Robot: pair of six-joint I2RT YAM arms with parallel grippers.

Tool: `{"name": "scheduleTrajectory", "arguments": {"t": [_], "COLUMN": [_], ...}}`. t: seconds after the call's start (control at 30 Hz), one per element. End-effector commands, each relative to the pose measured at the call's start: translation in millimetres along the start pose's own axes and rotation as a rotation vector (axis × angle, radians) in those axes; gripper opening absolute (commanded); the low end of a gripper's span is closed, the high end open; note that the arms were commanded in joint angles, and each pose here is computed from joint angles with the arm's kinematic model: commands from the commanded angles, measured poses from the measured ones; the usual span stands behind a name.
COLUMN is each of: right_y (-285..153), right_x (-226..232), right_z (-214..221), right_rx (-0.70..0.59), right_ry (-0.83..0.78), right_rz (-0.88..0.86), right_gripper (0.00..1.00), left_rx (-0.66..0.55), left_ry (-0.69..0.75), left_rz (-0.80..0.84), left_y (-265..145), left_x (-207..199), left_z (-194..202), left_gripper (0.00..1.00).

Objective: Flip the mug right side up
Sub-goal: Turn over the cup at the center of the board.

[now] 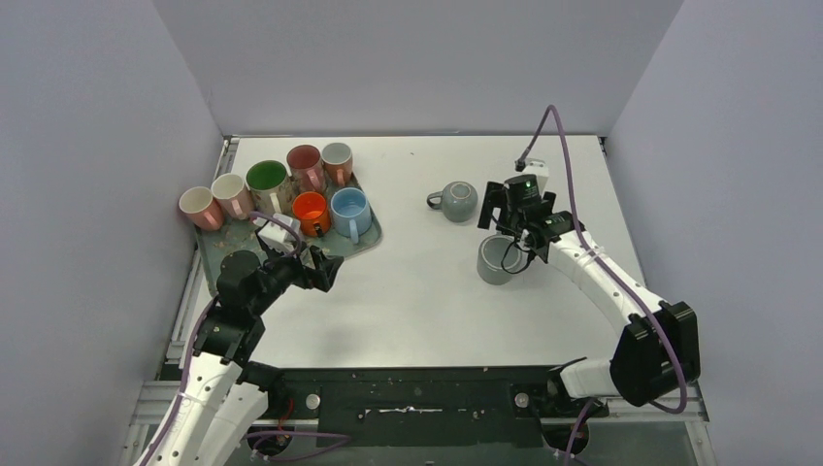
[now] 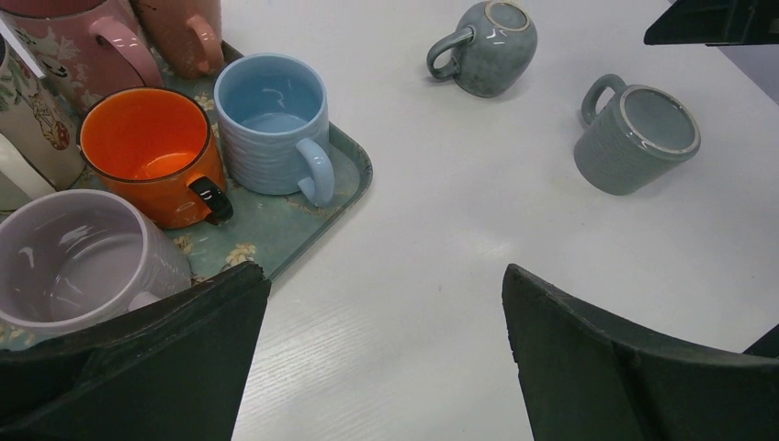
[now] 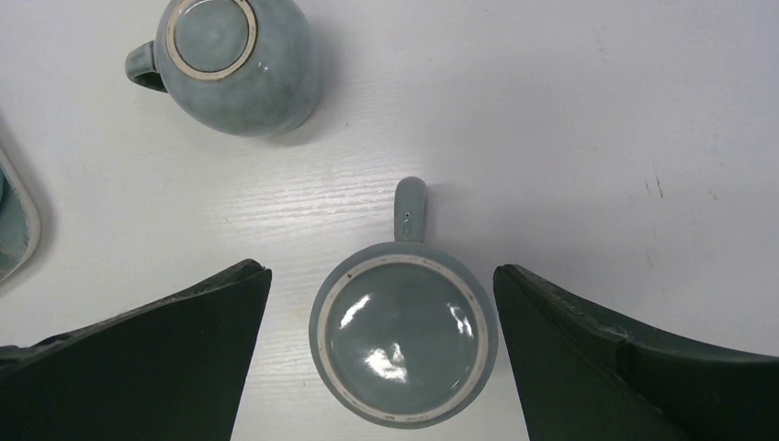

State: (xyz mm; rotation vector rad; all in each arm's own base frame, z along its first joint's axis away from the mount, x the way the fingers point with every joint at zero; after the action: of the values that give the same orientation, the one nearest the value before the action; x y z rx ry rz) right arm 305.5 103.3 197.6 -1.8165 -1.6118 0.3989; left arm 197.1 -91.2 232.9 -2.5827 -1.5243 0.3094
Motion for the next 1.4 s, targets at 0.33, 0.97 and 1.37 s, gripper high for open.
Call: {"name": "scheduleTrajectory", "arguments": {"t": [0.33, 0.97, 1.37], "right_y": [42, 42, 8], "right_x": [-14, 39, 68], "right_z": [-13, 38, 54], "right_rx": [0.158, 0.364, 0.385], "right_ry": [-0.149, -0.238, -0.366], "right_rz": [-0.045, -0.332, -0.371], "right_gripper": [0.83, 0.74, 0.7], "left_rx": [-0.063, -0.076, -0.07], "left_ry": [0.027, 0.031, 0.029], "left_rz": [0.002, 0.011, 0.01], "left_y": [-4, -6, -5], "left_x": [-1, -3, -3], "left_z": [-22, -23, -22], "left_gripper": [0.97, 0.97, 0.97]}}
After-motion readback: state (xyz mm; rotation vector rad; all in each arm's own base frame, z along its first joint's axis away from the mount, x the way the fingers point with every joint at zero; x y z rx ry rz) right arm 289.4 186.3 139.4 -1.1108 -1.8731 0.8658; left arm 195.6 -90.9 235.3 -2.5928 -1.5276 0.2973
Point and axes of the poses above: each gripper's point midway between its finger pads, its own y axis out along the fingers, its own x axis along the line the jaws close on, z = x × y, the point moved 6 cm from there along -y, back along the fingers, and after that the axes turned 6 degrees about y, right-handed, at the moved point
